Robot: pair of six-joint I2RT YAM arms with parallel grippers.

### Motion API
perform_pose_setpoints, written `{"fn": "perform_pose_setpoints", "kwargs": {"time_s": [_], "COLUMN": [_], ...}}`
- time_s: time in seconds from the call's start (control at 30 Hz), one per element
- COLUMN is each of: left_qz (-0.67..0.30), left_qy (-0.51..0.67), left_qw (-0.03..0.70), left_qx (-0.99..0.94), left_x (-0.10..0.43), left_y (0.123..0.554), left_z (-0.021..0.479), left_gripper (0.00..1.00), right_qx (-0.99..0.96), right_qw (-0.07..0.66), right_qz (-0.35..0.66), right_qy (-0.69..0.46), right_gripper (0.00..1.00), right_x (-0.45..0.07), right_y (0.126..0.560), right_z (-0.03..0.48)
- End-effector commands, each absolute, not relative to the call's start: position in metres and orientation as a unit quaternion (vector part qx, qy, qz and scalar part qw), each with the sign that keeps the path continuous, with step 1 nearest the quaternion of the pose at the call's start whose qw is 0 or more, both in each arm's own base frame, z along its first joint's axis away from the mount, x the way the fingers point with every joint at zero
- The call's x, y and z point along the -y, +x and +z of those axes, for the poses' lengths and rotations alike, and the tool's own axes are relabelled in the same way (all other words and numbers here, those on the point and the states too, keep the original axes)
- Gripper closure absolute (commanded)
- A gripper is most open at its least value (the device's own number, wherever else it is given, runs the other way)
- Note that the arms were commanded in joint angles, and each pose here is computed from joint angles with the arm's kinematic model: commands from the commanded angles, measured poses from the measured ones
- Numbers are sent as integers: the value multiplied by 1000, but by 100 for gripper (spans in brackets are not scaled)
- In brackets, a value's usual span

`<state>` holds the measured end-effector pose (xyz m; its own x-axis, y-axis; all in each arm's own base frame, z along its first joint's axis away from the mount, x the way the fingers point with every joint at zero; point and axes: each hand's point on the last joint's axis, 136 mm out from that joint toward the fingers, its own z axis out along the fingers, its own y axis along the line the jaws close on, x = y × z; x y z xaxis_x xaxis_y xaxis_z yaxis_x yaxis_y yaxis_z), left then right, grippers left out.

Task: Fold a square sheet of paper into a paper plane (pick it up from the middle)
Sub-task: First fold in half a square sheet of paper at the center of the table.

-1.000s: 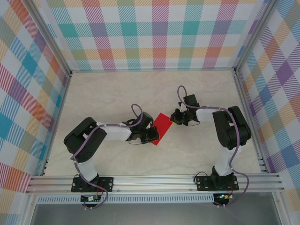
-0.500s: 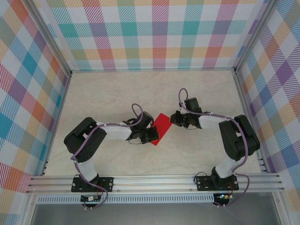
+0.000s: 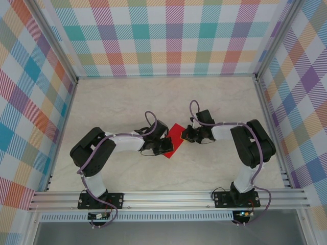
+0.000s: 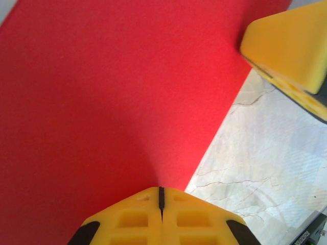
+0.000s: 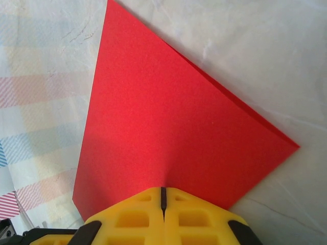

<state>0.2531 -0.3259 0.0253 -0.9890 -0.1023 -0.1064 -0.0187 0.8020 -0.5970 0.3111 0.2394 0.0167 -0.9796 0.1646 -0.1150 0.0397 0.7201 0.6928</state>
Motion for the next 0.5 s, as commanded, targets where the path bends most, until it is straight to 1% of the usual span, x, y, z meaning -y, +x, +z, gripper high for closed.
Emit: {"fn": "perform_pose_setpoints", "kwargs": {"time_s": [0.0,0.2,0.47], "left_qz": [-346,-359,-331], "left_qy": [-1,10,7], "left_qw": [91,75,52], "left_qx": [-934,-930,-942], "left_x": [349,366,353], "left_y": [264,270,259], "left_z": [42,29,8], "left_gripper": [97,98,98], "right_qx": [-938,-940,-945], "right_qw": [61,55,45], "right_qz": [334,329,315], "right_qy": [70,72,77], "right_gripper": [97,97,97], "right_x": [-229,-228,-224], "right_y": [304,302,298], "right_z": [-2,-7,-16]}}
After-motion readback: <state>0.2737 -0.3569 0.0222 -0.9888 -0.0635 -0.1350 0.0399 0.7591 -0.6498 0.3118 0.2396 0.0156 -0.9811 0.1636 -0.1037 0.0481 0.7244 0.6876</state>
